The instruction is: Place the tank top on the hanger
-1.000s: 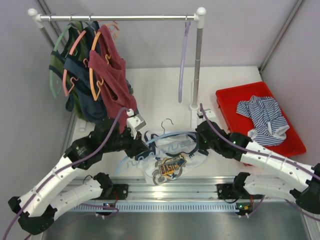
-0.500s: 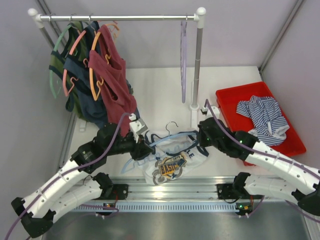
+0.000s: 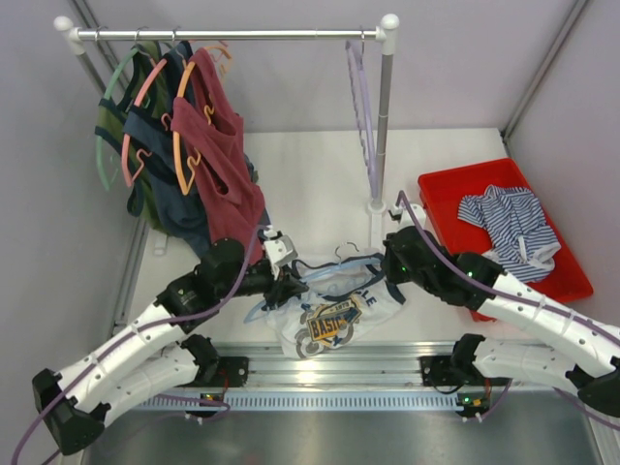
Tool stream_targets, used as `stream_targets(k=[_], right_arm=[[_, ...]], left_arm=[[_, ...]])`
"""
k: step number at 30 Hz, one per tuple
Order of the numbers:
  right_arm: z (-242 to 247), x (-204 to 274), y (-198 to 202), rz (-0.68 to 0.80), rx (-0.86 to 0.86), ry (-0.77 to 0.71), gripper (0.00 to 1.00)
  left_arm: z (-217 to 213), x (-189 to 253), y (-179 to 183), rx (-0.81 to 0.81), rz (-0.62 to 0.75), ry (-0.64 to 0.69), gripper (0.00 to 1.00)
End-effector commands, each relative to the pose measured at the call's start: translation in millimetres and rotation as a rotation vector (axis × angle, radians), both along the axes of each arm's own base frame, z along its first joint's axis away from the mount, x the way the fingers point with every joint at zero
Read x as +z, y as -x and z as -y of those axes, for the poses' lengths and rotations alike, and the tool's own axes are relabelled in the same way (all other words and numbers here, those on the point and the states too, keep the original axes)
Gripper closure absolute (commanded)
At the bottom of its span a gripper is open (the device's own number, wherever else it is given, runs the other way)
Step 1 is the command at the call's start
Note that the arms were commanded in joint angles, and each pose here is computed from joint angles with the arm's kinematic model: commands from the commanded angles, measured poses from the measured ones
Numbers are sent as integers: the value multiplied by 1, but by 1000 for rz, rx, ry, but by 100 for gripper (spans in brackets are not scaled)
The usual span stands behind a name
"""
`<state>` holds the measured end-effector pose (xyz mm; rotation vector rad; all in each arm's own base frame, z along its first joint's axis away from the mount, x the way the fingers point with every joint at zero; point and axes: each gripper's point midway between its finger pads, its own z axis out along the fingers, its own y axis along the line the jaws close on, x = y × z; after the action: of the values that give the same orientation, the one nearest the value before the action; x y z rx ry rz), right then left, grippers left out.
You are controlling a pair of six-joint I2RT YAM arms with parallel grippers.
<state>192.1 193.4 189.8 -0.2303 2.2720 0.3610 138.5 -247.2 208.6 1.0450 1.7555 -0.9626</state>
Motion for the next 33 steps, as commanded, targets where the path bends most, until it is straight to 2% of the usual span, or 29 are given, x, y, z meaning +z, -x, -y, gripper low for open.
stream_targets(k=[1,9,14,24,29,31,33], right_arm=[[-8,24,0,45,23,-56,99],[-9,32,4,55,47,-61,99],[-9,36,5,63,51,-72,99],[-4,31,-1,97,17,-79,99],[0,30,-4,144,-6,-105,85],[-1,33,-2,174,28,-127,76],[-8,41,-1,216,76,-143,70]], left_arm=[[23,53,-4,-117,229,158,100],[42,48,-28,-146,311,107,100],[53,50,-41,-128,348,150,100],[73,30,-47,-119,202,198,100],[77,17,-43,-139,137,198,100],[79,11,-43,-144,105,187,100],[81,6,-39,-166,72,178,100]])
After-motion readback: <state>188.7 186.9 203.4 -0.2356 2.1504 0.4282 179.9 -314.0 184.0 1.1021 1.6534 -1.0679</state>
